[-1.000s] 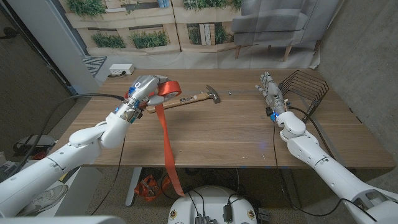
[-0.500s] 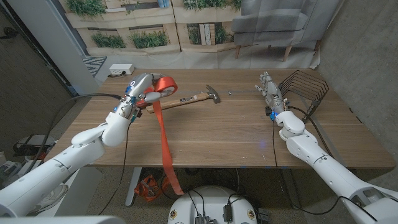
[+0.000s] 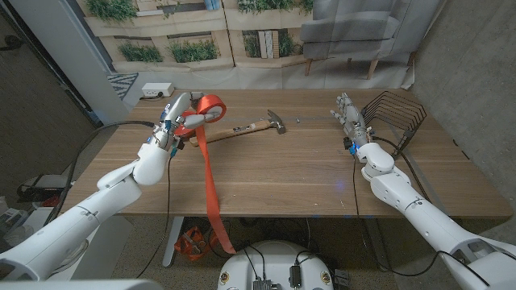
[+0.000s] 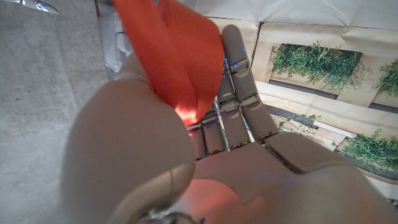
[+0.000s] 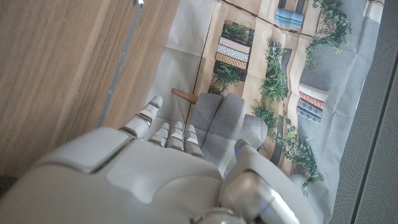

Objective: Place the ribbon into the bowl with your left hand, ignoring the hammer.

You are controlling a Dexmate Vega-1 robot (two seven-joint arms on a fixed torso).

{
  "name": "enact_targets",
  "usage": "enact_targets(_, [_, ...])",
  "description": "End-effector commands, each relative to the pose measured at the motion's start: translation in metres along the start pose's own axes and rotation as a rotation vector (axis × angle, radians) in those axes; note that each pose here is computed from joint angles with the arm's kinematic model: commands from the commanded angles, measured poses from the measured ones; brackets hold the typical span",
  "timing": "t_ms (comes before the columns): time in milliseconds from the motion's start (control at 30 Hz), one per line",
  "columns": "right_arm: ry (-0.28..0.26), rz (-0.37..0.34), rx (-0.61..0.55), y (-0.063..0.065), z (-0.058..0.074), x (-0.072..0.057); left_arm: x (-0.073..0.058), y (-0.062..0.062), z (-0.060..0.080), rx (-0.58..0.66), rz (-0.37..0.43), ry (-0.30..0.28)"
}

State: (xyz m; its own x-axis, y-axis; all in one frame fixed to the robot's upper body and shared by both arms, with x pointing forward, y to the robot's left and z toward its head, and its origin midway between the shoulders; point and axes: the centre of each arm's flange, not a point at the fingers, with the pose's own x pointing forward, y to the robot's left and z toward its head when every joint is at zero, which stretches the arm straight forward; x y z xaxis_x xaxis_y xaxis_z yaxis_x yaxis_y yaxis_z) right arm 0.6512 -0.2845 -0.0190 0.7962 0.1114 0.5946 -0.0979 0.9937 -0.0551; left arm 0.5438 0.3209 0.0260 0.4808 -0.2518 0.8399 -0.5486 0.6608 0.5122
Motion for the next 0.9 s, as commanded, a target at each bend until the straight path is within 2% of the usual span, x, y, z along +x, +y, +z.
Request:
enact_targets(33, [0.0, 0.002, -0.005, -0.001, -0.001, 0.004, 0.004, 0.002, -0.015, -0.15, 0.041, 0.103])
enact_targets(333, [0.001, 0.009, -0.004, 0.001, -0.001, 0.006, -0.002, 0.007, -0.018, -0.166, 0.114, 0.14])
enact_targets(900, [-0.005, 0.027, -0.001, 0.007, 0.002, 0.007, -0.016, 0.028, -0.021, -0.159, 0.257, 0.218])
